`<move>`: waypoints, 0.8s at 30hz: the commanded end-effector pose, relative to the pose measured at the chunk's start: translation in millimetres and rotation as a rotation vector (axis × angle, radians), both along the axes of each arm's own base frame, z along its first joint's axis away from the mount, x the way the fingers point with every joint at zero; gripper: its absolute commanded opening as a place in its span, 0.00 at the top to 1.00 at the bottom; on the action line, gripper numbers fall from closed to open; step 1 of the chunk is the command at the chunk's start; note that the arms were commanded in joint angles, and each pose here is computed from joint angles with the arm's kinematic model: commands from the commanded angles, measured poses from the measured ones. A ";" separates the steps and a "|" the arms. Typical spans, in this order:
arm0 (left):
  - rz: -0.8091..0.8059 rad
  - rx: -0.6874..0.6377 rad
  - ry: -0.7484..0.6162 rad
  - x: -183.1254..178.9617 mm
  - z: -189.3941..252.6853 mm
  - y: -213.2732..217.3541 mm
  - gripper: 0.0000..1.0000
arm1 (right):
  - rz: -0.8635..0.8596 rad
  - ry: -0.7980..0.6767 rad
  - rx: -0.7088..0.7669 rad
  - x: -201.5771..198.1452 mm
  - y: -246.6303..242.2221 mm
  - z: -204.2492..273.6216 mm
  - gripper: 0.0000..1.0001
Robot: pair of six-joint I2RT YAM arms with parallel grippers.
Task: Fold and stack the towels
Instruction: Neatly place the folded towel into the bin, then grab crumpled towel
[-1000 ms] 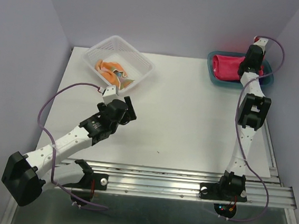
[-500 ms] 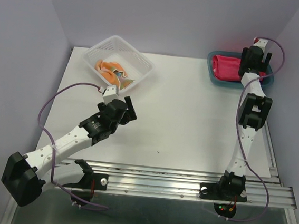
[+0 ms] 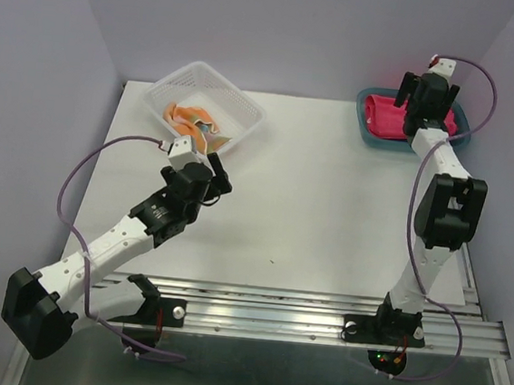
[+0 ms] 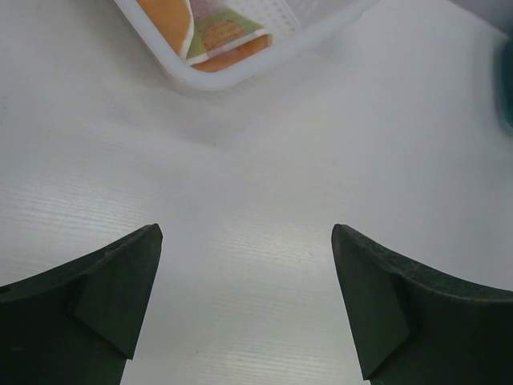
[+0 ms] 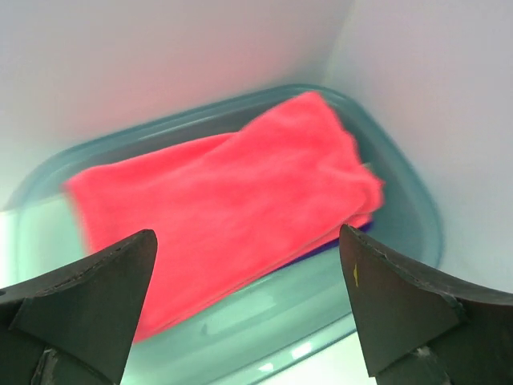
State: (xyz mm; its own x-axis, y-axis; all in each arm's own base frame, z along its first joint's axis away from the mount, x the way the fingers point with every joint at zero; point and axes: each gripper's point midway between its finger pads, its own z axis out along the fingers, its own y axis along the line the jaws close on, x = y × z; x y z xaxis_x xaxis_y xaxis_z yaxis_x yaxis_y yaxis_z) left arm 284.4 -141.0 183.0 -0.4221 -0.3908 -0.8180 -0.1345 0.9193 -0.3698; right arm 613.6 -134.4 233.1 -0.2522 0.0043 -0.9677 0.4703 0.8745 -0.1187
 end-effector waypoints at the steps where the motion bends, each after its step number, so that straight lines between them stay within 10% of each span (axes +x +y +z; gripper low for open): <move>1: 0.082 -0.042 -0.147 32.4 56.7 8.8 0.01 | 0.102 -0.178 0.082 -22.7 65.6 49.9 0.00; 17: 0.271 0.067 0.009 198.9 63.6 95.5 0.01 | 0.018 -0.123 0.465 -248.0 121.2 0.0 0.00; 24: 0.327 0.174 0.115 255.6 61.8 101.5 0.01 | 0.065 -0.188 0.548 -272.4 129.5 2.6 0.00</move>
State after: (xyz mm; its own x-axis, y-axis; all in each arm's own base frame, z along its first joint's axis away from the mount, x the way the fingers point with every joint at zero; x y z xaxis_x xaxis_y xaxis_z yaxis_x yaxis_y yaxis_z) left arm 531.3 -44.0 232.6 -0.3413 -0.4329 -0.8343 -0.4354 0.8595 -0.2678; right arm 346.4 -10.9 230.5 -0.1412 0.4420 -0.8858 0.4098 0.8407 0.3541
